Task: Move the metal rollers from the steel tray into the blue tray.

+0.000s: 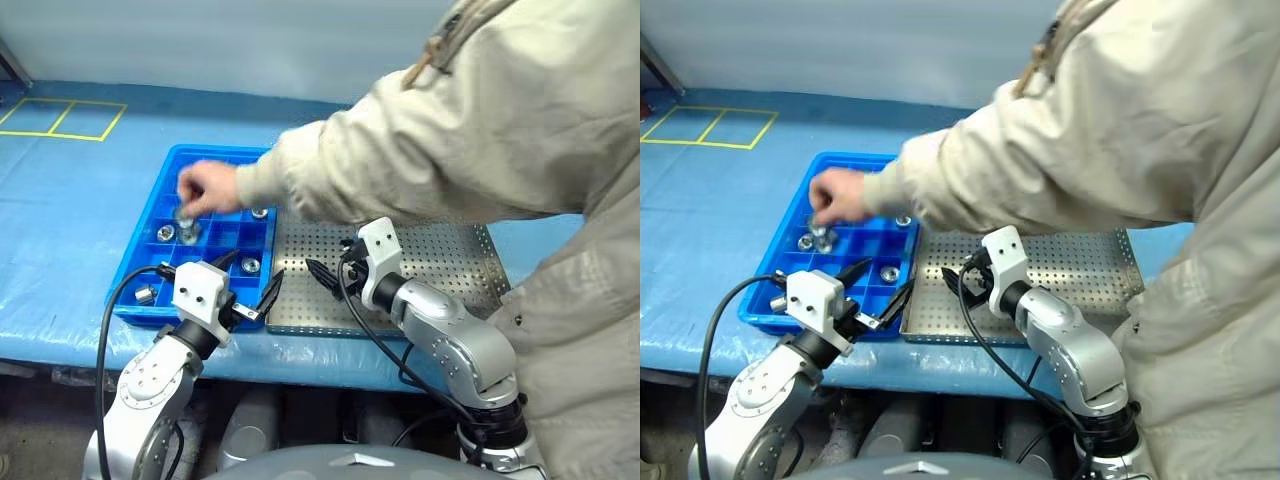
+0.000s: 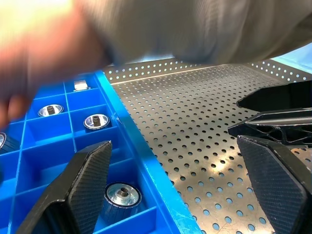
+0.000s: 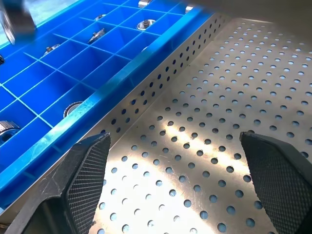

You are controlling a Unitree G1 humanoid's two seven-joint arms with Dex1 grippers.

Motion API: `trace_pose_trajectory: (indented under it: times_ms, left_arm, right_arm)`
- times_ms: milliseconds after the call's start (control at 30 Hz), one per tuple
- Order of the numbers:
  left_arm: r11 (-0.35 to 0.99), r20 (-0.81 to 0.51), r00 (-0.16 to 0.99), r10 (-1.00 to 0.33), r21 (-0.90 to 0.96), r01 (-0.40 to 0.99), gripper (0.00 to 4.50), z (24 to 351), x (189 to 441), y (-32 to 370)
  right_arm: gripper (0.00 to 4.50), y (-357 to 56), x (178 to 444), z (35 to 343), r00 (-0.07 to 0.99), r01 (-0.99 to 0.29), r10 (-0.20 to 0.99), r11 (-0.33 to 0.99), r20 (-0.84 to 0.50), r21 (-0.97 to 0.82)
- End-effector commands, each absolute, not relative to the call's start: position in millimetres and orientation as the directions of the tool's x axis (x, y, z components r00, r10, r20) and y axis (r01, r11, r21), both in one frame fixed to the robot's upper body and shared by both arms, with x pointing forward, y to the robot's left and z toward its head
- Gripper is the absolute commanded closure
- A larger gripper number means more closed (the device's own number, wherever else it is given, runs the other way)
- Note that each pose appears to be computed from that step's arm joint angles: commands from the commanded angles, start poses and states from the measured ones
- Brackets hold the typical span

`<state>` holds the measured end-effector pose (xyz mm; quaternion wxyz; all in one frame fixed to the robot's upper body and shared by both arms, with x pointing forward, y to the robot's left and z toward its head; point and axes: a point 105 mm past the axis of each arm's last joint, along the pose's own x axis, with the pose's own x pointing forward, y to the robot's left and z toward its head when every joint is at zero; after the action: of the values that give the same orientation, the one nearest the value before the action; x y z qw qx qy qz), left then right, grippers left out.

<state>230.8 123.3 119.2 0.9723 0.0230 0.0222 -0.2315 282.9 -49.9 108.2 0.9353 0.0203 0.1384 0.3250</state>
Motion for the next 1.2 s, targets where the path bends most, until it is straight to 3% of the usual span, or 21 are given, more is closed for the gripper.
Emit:
trace_pose_trajectory:
  times_ms: [33,1200]
  left_arm:
    - [0.891,-0.024,0.893,-0.450,0.055,0.451,0.00,127,232,124]
    - [0.899,-0.032,0.902,-0.431,0.073,0.432,0.00,125,241,122]
  right_arm:
    - [0.02,-44,281,123,0.750,-0.627,0.636,0.771,-0.183,0.113]
    - [0.02,-38,277,130,0.749,-0.637,0.645,0.764,-0.152,0.103]
